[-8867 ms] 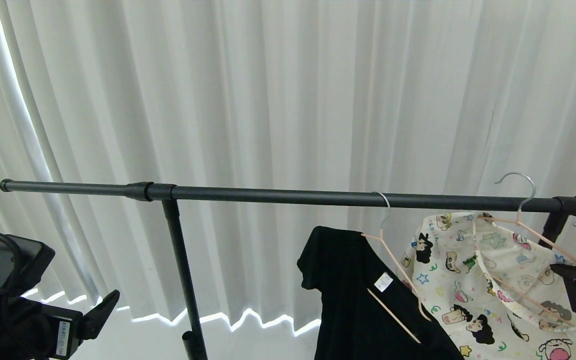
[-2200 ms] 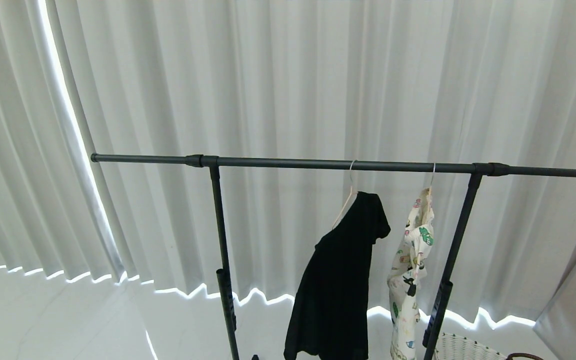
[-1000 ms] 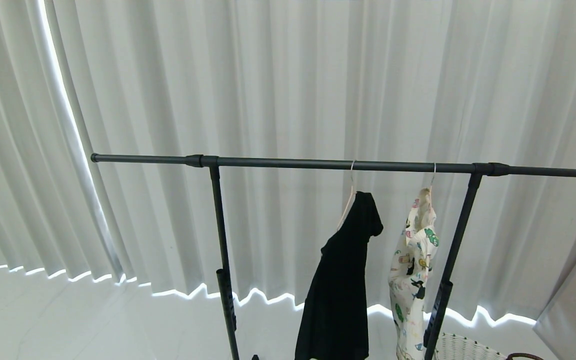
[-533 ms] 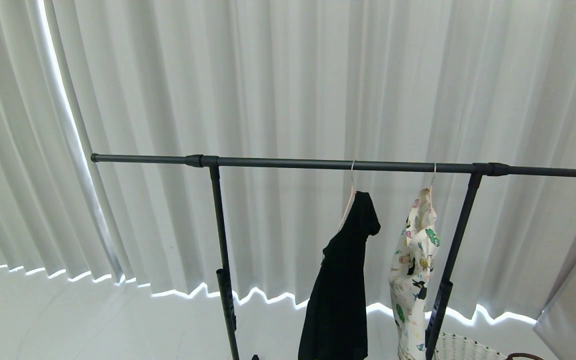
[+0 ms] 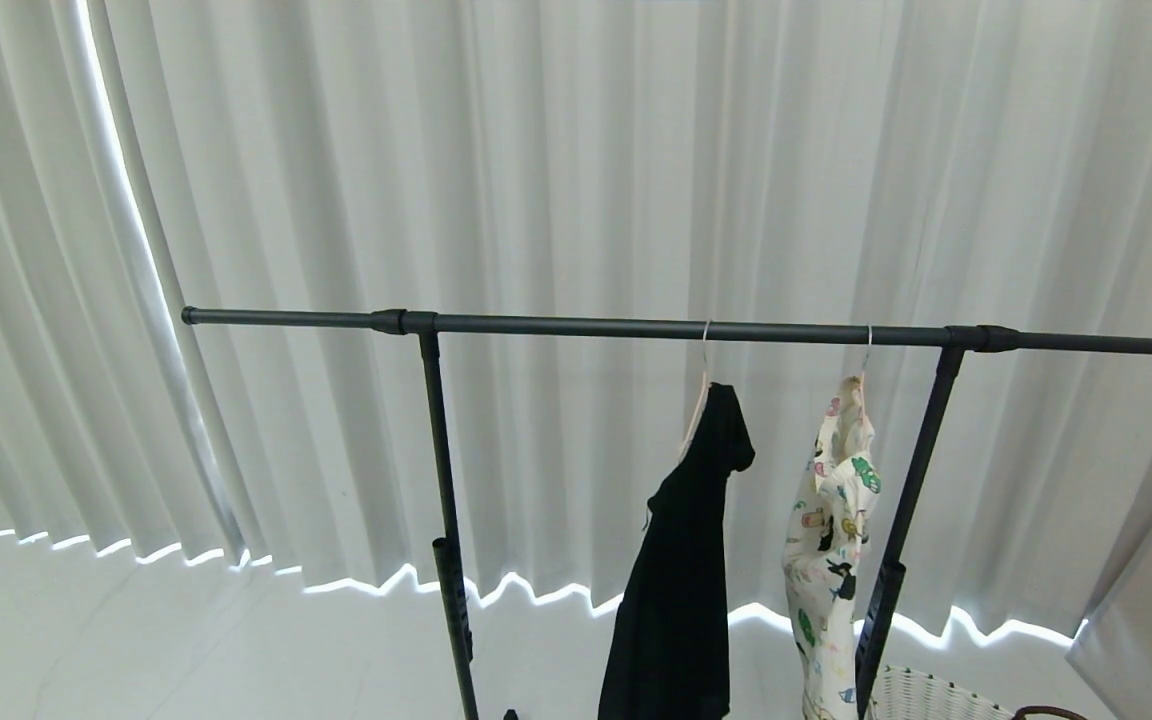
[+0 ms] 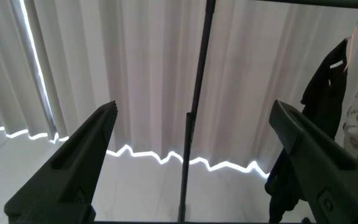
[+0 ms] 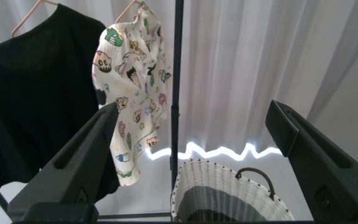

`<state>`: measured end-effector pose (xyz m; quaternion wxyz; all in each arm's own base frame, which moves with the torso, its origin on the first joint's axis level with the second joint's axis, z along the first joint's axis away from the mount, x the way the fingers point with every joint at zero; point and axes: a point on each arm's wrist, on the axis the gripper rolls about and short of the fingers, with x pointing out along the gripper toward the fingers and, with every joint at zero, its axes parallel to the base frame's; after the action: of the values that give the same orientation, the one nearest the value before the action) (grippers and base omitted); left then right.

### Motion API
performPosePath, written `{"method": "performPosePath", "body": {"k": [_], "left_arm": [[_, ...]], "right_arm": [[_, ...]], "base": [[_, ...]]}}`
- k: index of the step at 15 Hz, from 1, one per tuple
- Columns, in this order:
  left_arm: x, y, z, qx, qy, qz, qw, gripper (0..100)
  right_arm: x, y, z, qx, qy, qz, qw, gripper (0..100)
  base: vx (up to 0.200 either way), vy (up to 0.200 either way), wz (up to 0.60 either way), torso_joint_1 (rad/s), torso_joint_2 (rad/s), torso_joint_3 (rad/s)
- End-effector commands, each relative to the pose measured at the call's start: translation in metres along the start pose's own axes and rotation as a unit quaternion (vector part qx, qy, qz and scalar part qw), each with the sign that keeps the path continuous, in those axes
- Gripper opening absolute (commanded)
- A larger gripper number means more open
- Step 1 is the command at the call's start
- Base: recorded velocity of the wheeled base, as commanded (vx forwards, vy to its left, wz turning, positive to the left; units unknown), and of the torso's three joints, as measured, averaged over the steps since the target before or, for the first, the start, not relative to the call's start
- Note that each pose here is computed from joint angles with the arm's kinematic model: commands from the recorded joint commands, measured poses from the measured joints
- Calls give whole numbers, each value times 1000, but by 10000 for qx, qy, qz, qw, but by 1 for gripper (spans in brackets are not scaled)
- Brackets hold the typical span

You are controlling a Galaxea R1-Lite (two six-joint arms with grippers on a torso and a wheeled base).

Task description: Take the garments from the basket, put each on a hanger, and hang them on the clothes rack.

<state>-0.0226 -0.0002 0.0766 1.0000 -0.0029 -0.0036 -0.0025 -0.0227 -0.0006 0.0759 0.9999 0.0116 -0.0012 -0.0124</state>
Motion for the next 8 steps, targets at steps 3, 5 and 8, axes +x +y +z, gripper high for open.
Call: {"method": "performPosePath", "body": {"k": [3,5,8], "left_arm": [[0,0,0,-2,-10,1,10000,100],[0,0,0,-2,-18,1,10000,100],[0,0,0,-2,-10,1,10000,100]], "right_arm": [[0,0,0,-1,-12,2,10000,100],[0,0,0,-1,-12,2,10000,100],[0,0,0,-1,-12,2,10000,100]], "base": [[0,0,0,0,0,0],[0,0,0,0,0,0],[0,0,0,0,0,0]]}}
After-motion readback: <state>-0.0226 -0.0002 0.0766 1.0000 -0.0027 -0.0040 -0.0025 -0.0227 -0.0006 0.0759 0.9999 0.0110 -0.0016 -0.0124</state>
